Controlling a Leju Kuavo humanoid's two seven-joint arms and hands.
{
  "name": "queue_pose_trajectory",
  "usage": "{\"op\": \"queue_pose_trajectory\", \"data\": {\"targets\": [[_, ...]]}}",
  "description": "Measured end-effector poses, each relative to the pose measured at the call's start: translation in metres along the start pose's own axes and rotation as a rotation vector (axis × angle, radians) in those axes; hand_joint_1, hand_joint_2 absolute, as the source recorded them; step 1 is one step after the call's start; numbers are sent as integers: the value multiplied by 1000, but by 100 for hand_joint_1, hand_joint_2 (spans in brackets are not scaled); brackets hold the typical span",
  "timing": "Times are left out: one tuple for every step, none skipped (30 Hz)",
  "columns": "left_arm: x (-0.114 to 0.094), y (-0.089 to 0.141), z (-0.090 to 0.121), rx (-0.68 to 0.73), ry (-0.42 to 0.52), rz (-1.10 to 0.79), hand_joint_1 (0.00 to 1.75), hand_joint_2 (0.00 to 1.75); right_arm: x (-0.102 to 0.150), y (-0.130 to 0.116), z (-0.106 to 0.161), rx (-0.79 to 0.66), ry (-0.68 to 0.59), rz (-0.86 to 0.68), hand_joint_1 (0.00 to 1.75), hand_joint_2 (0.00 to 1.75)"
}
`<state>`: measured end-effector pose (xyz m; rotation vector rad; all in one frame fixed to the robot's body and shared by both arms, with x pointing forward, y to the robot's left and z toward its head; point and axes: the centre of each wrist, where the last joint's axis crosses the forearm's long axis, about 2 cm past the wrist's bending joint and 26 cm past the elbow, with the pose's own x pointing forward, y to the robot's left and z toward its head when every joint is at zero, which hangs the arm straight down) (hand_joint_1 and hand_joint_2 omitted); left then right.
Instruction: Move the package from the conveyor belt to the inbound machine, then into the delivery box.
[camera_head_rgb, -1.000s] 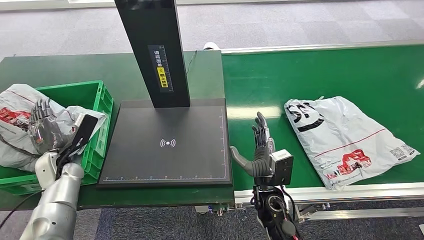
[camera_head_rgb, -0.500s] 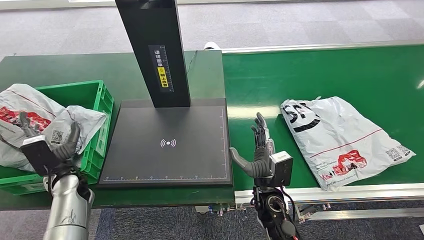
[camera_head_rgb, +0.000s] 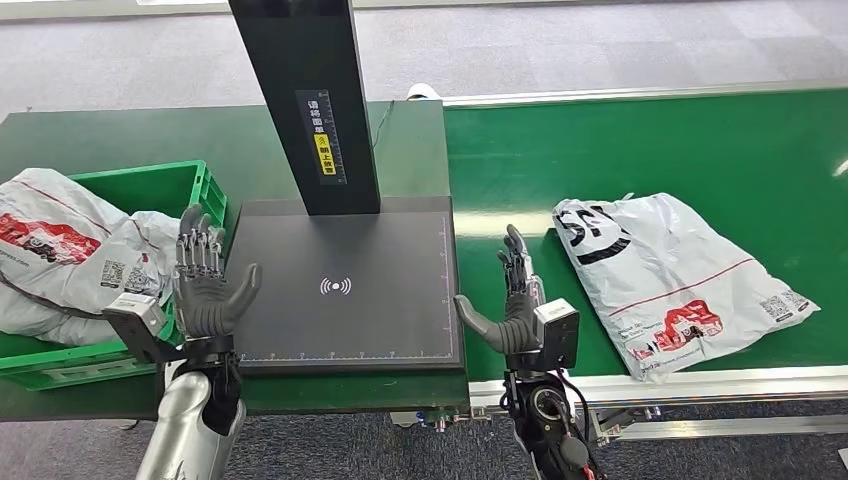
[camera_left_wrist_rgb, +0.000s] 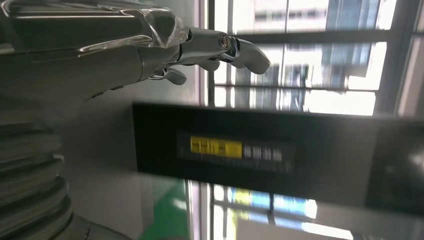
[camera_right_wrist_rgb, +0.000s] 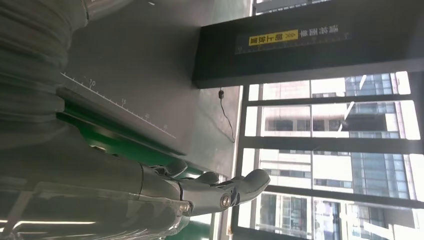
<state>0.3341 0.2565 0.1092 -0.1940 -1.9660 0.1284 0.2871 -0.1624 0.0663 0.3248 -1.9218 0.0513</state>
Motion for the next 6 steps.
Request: {"op": "queue_pose_trajectory", "data": {"targets": [[-2,-5,3,-48,7,33,0,175,0,0,-1,13,2,0,0,175],[-5,-10,6,-101,17,61,0,175,0,1,-1,27,5,1,0,175],[-8,-16,11,-146,29,80,0,175,0,1,-2,40,8,2,0,175],[-13,-22,15,-180,42,92,0,175,-1,2,-2,49,11,3,0,175],[-17,-27,20,-205,56,102,0,175,-1,2,-2,55,14,4,0,175],[-19,-30,23,-215,63,106,0,175,-1,2,-2,58,15,5,0,175]]}}
